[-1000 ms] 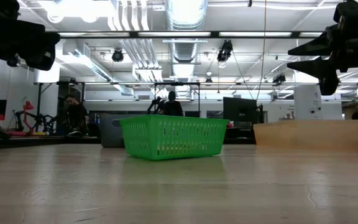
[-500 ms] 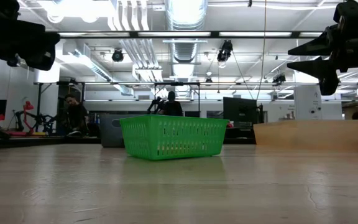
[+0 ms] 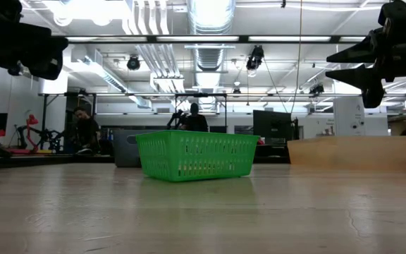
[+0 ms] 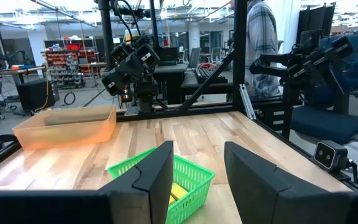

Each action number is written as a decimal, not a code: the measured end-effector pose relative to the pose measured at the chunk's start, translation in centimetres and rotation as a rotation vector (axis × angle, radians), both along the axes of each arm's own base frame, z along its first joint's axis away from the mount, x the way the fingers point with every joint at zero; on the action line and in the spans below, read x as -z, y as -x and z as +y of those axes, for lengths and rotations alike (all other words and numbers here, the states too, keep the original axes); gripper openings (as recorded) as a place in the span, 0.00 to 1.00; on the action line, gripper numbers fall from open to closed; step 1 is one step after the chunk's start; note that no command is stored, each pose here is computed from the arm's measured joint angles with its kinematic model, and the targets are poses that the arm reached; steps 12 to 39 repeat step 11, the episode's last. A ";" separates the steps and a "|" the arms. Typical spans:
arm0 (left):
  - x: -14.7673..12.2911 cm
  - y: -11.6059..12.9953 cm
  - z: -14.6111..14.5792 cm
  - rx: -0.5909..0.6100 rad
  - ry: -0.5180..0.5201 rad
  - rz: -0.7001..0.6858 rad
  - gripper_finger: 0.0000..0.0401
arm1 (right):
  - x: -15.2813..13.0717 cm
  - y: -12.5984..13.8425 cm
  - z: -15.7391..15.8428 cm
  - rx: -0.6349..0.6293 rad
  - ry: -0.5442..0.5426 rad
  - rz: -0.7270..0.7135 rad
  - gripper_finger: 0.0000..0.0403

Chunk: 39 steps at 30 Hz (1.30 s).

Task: Pick & Place School Supplies
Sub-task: Return to Home Position

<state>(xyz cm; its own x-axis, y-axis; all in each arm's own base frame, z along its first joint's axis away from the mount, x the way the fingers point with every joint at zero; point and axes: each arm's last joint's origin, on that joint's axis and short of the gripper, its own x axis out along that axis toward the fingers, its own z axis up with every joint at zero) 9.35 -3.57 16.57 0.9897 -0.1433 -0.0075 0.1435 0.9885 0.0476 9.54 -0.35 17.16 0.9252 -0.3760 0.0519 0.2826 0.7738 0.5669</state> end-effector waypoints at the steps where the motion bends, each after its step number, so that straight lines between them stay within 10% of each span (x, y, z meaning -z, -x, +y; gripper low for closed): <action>1: 0.0 0.0 0.0 0.000 0.000 0.000 0.37 | 0.0 0.0 0.0 0.000 0.000 0.000 0.40; 39: 0.0 0.0 0.0 0.000 0.000 0.000 0.37 | 0.0 0.0 0.0 -0.002 0.000 0.000 0.40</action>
